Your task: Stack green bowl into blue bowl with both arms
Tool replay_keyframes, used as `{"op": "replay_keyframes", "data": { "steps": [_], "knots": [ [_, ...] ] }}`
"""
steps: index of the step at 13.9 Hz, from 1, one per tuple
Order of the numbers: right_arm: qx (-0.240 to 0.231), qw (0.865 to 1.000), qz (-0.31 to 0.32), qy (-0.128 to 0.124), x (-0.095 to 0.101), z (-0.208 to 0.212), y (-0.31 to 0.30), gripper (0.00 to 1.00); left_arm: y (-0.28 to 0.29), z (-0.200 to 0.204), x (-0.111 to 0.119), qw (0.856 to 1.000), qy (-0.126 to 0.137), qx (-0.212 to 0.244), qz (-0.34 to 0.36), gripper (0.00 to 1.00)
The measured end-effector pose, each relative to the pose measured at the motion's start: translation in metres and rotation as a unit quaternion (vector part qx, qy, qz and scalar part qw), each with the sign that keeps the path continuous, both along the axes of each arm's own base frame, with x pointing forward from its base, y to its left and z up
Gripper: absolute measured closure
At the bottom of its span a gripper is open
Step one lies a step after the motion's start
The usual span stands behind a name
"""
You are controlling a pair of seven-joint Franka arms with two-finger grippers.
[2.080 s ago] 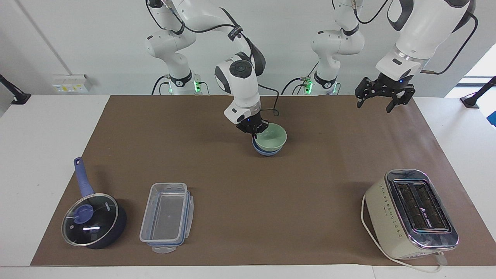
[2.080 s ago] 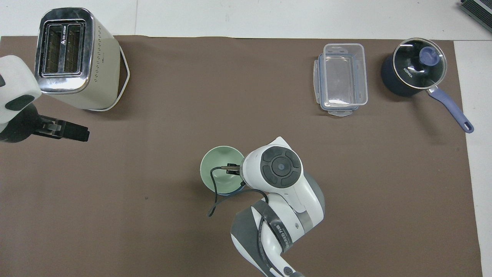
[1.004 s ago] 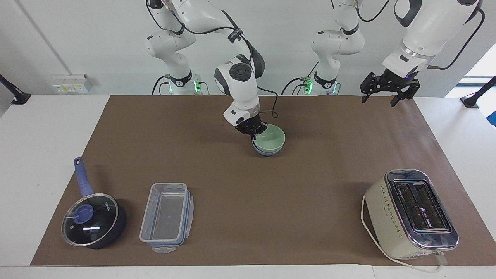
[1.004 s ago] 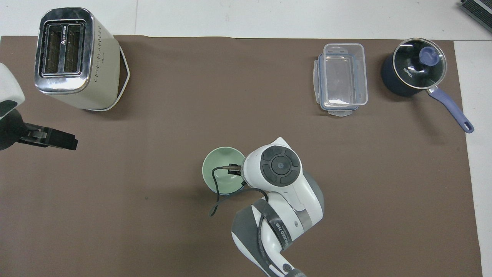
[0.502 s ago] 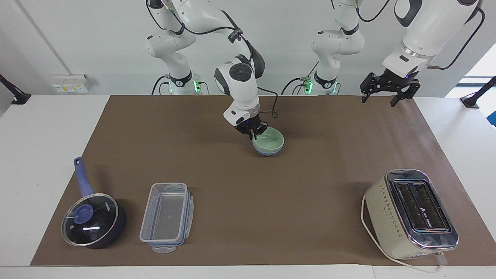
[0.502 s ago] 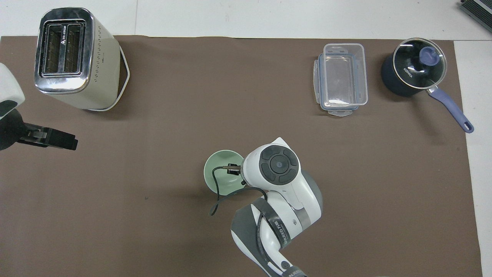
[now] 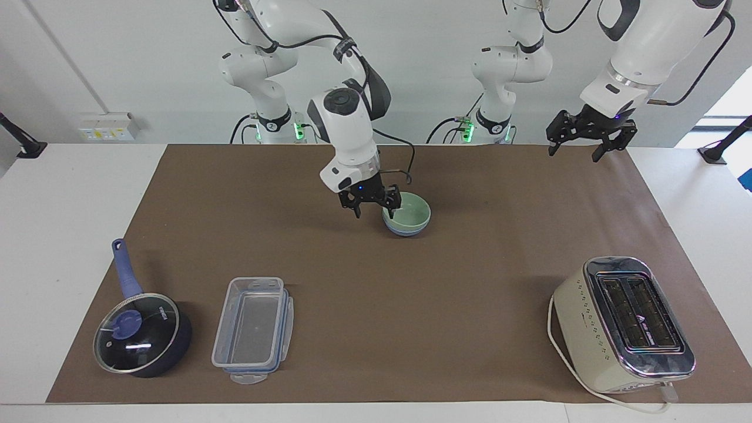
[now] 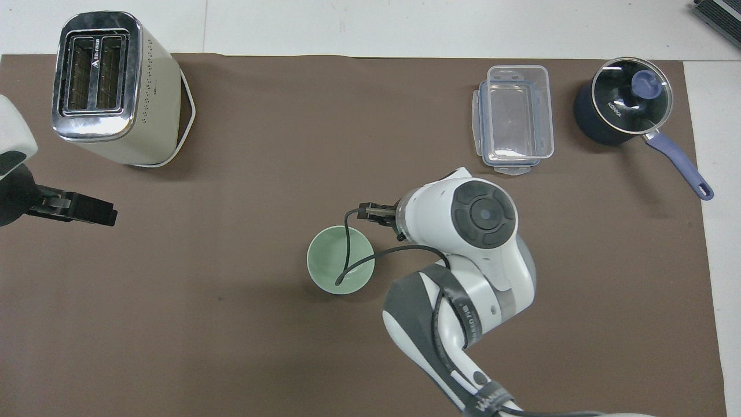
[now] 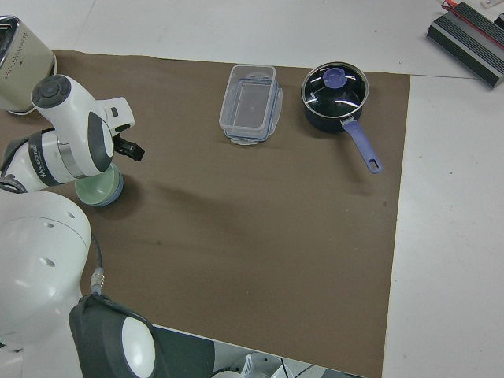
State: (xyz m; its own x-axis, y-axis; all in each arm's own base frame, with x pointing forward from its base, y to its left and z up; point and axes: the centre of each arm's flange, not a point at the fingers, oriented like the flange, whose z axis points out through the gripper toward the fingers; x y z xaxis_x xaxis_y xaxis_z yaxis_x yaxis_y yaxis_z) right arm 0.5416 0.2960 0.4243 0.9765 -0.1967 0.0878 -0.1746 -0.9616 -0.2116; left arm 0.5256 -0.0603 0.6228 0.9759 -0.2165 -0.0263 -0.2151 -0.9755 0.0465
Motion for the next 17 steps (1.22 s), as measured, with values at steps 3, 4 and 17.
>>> {"op": "replay_keyframes", "data": {
  "steps": [3, 4, 17],
  "knots": [
    [-0.011, 1.000, 0.003, 0.010, 0.009, 0.041, -0.051, 0.00, 0.000, 0.000, 0.000, 1.000, 0.000, 0.000, 0.000, 0.00],
    [-0.018, 1.000, 0.002, 0.012, 0.010, 0.055, -0.065, 0.00, 0.000, 0.000, 0.000, 1.000, 0.000, 0.000, 0.000, 0.00],
    [-0.073, 0.996, -0.001, 0.044, 0.006, 0.172, -0.258, 0.00, 0.000, 0.000, 0.000, 1.000, 0.000, 0.000, 0.000, 0.00]
  ]
}}
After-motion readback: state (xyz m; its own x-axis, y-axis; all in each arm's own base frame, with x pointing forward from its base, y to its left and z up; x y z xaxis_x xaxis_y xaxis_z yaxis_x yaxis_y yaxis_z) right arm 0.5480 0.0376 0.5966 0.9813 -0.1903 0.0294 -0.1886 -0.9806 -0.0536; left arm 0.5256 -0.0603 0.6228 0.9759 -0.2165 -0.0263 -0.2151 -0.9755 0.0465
